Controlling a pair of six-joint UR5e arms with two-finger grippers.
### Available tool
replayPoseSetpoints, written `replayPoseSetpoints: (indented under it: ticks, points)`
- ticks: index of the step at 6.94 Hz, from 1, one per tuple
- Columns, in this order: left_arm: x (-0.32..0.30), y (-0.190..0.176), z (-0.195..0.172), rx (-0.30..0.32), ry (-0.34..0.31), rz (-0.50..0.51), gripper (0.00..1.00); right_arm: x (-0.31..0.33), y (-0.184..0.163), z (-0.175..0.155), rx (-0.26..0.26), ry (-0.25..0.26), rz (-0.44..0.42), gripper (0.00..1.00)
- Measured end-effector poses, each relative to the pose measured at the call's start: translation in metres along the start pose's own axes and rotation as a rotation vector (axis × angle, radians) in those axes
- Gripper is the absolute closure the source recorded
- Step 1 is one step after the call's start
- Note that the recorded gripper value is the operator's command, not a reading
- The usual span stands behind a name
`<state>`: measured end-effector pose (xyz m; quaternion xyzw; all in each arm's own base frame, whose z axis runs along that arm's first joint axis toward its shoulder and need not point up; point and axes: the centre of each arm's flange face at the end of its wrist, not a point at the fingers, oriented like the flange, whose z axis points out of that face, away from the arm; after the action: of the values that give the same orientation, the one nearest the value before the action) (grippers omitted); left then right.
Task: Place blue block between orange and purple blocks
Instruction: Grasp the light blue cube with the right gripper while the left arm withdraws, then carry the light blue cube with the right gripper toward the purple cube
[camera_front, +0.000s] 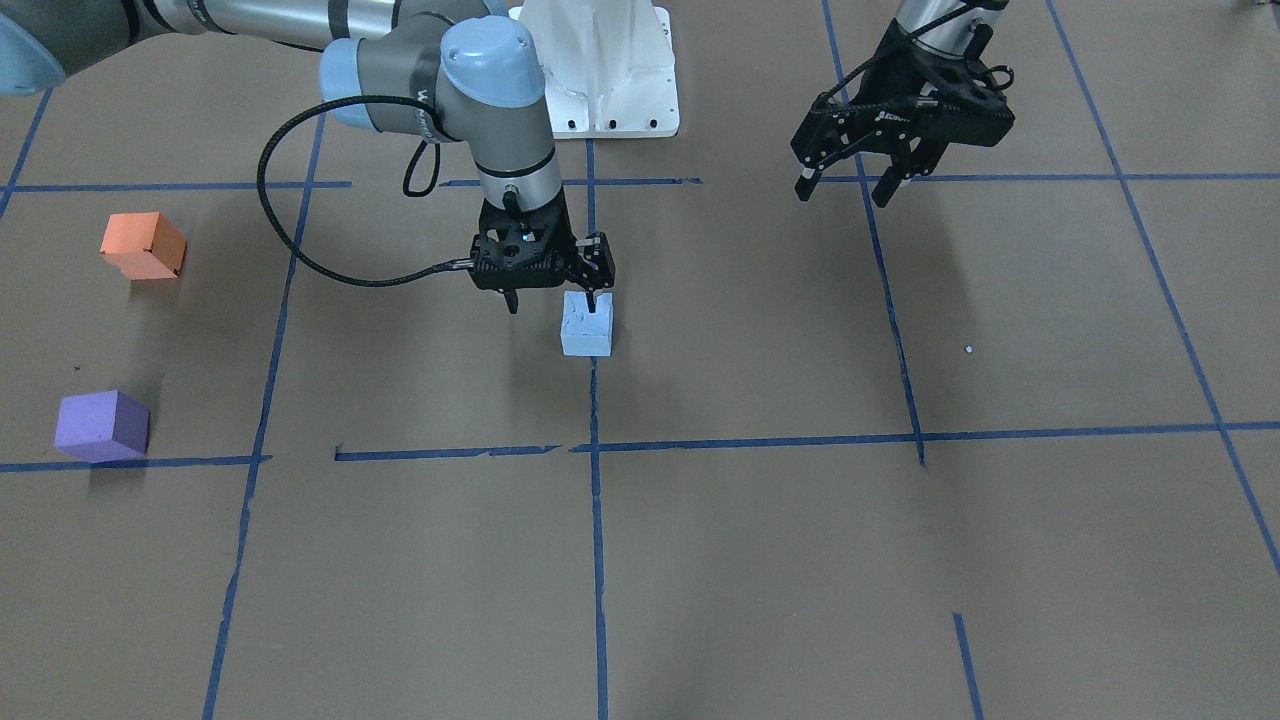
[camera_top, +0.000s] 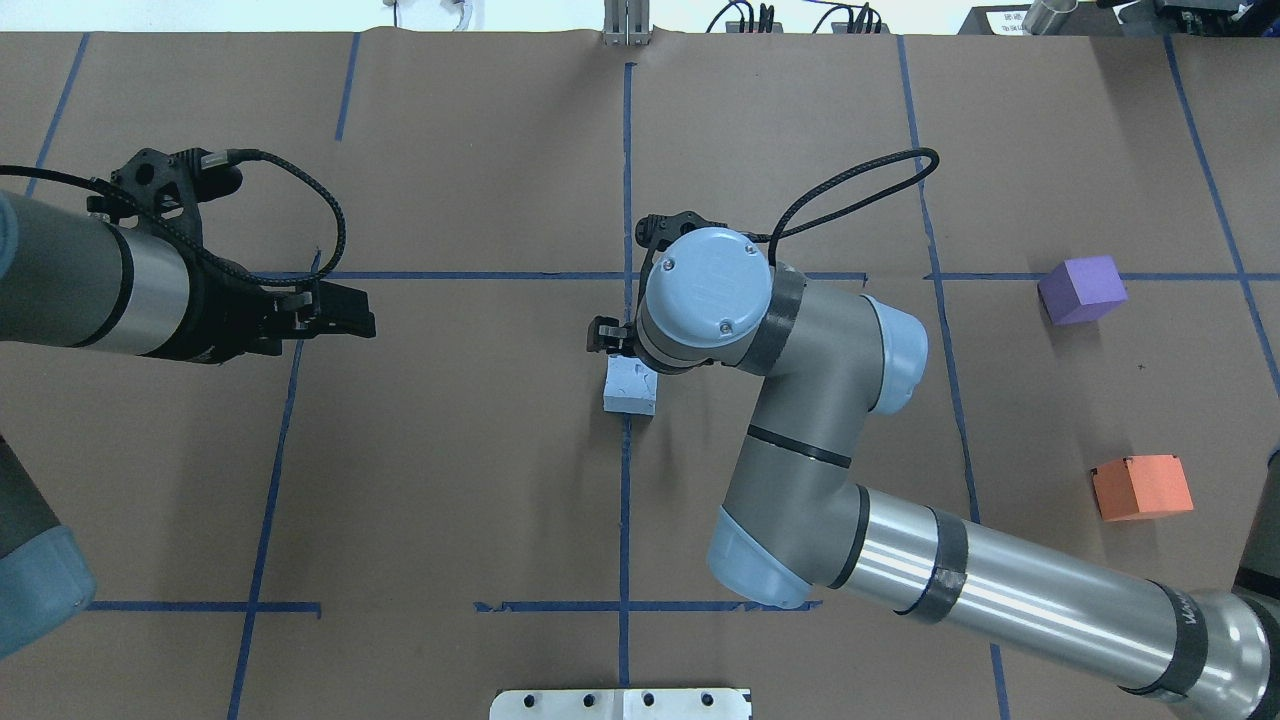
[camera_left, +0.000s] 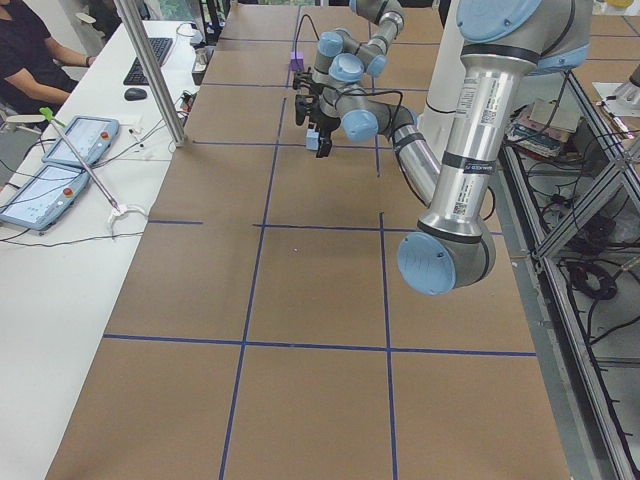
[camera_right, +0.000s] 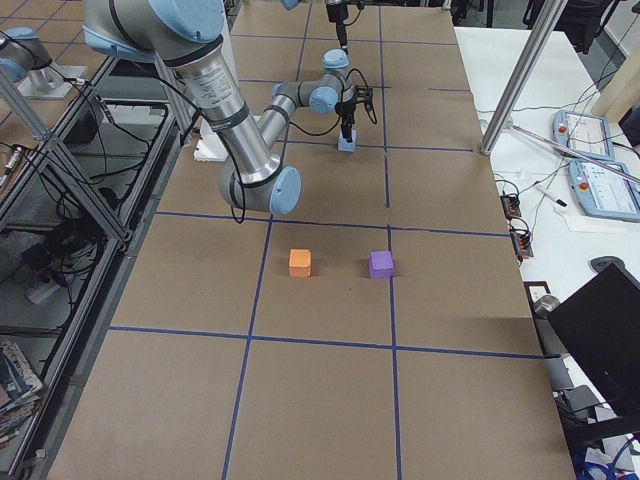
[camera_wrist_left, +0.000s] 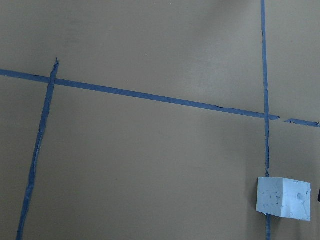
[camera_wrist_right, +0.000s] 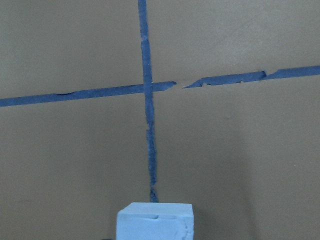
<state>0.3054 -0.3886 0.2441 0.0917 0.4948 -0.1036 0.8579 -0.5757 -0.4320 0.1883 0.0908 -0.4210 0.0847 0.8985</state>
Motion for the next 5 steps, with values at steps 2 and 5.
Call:
replayPoseSetpoints:
  ticks: [2, 5]
  points:
    - [-0.001, 0.000, 0.001, 0.000, -0.002, -0.002, 0.00, -0.009, 0.005, 0.023, 0.000, -0.037, 0.007, 0.01]
    - [0.000, 0.000, -0.001, 0.001, 0.001, -0.005, 0.00, -0.006, 0.015, 0.051, 0.006, -0.007, 0.005, 0.79]
